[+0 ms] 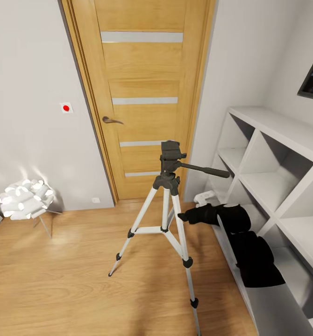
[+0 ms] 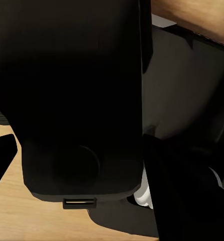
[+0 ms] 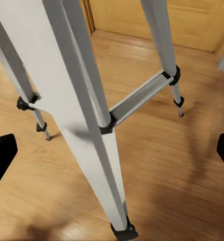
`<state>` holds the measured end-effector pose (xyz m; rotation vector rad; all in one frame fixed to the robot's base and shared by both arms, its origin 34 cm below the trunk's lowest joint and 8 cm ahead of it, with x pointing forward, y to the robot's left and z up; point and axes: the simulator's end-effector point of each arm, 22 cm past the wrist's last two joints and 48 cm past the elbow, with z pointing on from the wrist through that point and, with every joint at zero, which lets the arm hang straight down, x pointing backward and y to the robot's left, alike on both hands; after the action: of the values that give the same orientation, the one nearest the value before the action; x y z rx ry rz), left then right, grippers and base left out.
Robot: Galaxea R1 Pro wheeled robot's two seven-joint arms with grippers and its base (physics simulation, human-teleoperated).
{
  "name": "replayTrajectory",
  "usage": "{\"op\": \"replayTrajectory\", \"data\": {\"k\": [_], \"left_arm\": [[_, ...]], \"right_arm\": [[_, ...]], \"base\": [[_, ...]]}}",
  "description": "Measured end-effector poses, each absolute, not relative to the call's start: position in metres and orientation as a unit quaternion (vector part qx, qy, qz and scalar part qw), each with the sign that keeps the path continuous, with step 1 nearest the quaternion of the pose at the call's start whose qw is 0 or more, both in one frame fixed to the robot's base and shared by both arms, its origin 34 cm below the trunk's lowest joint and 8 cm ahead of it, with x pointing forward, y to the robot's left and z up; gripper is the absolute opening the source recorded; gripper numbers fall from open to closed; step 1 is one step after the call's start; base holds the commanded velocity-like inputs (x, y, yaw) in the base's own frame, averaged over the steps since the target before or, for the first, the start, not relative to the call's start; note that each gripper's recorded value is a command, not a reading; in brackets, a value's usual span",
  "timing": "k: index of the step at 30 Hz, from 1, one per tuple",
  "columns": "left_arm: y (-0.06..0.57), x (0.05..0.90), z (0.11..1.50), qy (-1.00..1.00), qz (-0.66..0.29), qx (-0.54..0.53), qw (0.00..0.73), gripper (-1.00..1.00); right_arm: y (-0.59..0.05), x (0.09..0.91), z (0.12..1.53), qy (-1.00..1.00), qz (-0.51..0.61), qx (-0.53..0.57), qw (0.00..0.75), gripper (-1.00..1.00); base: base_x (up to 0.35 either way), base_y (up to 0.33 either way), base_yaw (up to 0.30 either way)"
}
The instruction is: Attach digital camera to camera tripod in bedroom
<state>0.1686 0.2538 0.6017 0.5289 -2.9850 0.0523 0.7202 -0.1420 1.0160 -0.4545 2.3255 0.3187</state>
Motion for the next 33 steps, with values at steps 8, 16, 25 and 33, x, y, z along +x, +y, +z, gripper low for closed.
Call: {"op": "replayTrajectory", "data": {"k": [8, 16, 25, 33], "left_arm": [[0.254, 0.169, 0.602, -0.983, 0.017, 0.174, 0.055, -1.00], [0.254, 0.168, 0.602, -0.983, 0.017, 0.174, 0.055, -1.00], [0.255, 0.168, 0.602, -0.983, 0.016, 0.174, 0.055, -1.00], [0.255, 0.169, 0.602, -0.983, 0.016, 0.174, 0.055, -1.00]], "right_arm": [[-0.122, 0.710, 1.003, 0.907, 0.157, -0.183, 0.344, 1.00], [-0.118, 0.692, 0.947, 0.930, 0.168, -0.173, 0.277, 1.00], [-0.115, 0.699, 0.927, 0.921, 0.170, -0.188, 0.296, 1.00], [-0.110, 0.702, 0.925, 0.915, 0.173, -0.194, 0.308, 1.00]], "base": [[0.000, 0.000, 0.000], [0.000, 0.000, 0.000], [0.000, 0.000, 0.000], [0.000, 0.000, 0.000]]}}
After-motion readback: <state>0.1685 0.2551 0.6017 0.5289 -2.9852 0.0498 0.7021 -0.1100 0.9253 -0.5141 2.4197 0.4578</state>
